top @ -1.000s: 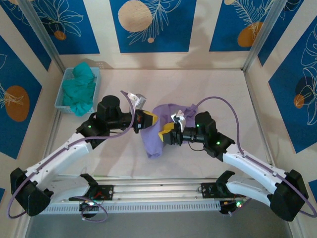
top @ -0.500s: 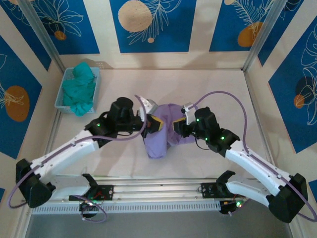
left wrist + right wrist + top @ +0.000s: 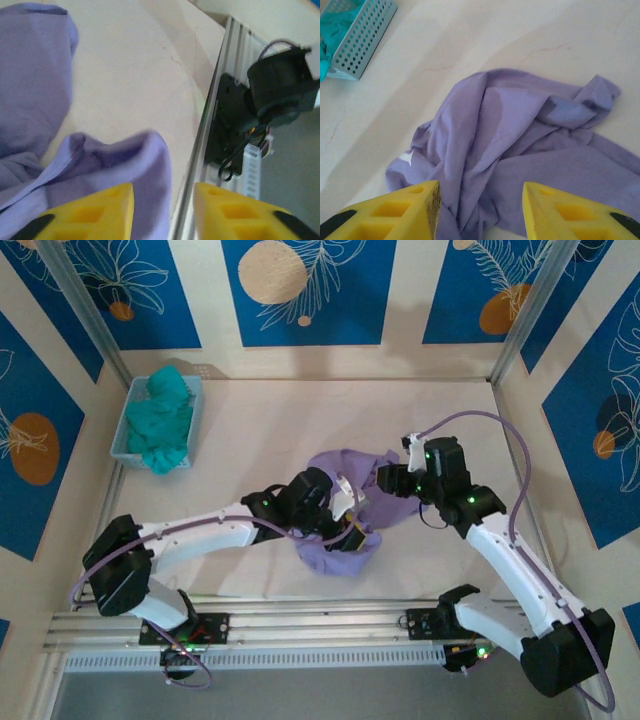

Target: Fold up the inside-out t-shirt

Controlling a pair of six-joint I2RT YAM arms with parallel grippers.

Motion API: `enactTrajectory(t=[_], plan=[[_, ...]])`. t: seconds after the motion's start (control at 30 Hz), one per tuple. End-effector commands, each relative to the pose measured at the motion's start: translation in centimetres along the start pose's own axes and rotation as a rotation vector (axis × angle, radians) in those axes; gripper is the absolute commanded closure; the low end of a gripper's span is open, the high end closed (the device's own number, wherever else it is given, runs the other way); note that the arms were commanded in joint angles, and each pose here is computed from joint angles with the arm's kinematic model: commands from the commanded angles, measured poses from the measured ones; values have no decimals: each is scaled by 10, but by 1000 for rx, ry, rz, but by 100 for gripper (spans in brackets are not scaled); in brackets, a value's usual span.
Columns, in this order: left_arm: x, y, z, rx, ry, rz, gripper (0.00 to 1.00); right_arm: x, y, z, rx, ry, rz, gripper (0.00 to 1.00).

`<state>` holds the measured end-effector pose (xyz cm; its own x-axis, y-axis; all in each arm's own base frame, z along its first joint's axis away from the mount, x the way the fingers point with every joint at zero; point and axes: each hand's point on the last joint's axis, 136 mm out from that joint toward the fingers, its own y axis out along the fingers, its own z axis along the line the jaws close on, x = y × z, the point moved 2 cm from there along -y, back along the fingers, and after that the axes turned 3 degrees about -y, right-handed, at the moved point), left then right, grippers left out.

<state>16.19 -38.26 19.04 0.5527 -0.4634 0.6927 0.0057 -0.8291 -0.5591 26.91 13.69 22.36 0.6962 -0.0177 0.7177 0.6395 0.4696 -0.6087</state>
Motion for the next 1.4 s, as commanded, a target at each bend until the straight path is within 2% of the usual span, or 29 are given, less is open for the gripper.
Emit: enactTrajectory(t=[0.0, 0.1, 0.2, 0.3, 0.43, 0.6, 0.7, 0.73, 0.83, 0.97, 1.27, 1.37], plan=[[-8, -17, 1, 23, 23, -14, 50, -28, 13, 9, 90, 77, 131, 51], [-26, -31, 19, 110, -29, -24, 44, -53, 22, 20, 148, 86, 231, 48], [-49, -35, 36, 206, -95, 17, 43, -80, 29, 21, 121, 86, 325, 47], [-66, -27, 43, 238, -132, 49, 43, -102, 40, 14, 81, 113, 381, 47], [-74, -11, 52, 306, -126, 76, 44, -117, 59, 4, 43, 168, 408, 48], [-74, 8, 54, 363, -53, 128, 46, -125, 76, -4, 15, 197, 457, 49], [-73, 14, 54, 361, -21, 122, 54, -132, 80, -8, 0, 211, 481, 50], [-74, 14, 55, 363, -12, 124, 59, -133, 80, -9, 0, 213, 485, 50], [-78, 5, 59, 397, 26, 127, 81, -140, 81, -13, -12, 226, 506, 52], [-85, -15, 60, 413, 73, 108, 95, -145, 84, -14, -10, 234, 520, 52], [-96, -40, 65, 447, 70, 68, 100, -162, 93, -8, 14, 230, 580, 53], [-100, -41, 65, 433, 56, 56, 100, -164, 95, -2, 55, 252, 579, 58]])
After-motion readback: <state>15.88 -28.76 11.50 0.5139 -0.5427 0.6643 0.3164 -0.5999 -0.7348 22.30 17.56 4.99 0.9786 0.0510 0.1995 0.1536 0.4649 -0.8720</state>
